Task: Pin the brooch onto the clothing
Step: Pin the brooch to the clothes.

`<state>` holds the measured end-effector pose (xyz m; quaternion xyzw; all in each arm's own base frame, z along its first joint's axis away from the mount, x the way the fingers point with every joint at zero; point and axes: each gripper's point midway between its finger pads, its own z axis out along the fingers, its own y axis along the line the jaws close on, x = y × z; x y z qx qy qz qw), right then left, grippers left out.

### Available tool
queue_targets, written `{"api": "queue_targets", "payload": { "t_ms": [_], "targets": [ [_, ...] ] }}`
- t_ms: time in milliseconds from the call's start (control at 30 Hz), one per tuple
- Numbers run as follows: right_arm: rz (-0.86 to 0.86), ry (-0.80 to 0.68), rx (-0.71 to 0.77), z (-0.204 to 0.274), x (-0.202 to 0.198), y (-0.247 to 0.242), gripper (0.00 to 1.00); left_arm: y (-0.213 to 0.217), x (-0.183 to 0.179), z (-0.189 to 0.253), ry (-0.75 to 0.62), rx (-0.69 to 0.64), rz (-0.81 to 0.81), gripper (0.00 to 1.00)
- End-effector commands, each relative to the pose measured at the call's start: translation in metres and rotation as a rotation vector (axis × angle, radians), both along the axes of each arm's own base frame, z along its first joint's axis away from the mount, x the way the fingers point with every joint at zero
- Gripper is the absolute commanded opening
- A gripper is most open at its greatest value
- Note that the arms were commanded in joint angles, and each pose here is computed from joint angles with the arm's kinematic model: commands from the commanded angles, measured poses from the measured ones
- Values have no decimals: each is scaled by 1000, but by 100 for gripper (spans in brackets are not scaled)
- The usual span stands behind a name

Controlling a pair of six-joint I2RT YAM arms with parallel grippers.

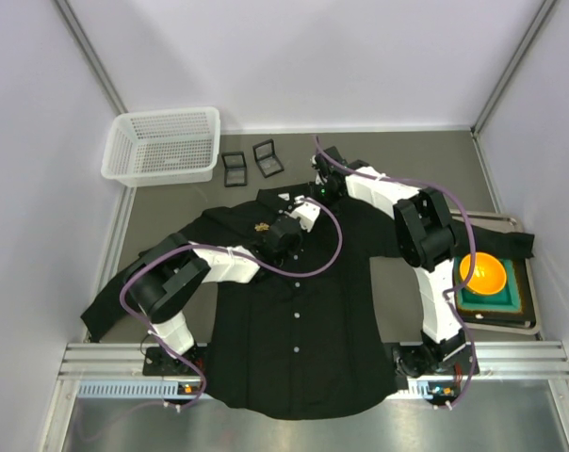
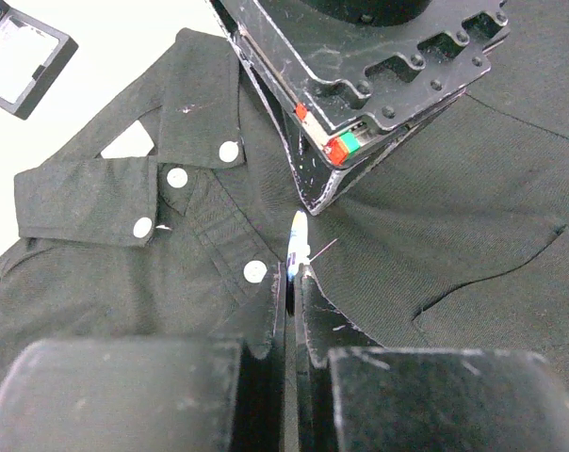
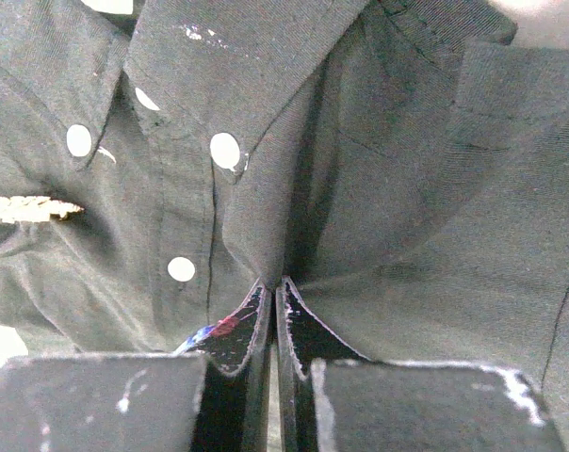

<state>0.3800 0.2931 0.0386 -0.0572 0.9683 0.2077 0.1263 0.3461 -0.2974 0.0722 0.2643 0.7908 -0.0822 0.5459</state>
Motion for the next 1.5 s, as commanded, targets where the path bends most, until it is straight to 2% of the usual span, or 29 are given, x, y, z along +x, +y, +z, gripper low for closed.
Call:
{"api": "queue_targets", "payload": {
  "t_ms": [0, 433, 1467],
  "targets": [
    [-44, -45, 108, 48, 3, 15, 0, -12, 9, 14, -23, -53, 10, 0],
    [-187, 82, 167, 44, -12, 16, 0, -8, 12, 9, 7, -46, 59, 0],
    [-241, 153, 223, 39, -16, 19, 0, -22, 5, 4, 14, -43, 32, 0]
  ]
}}
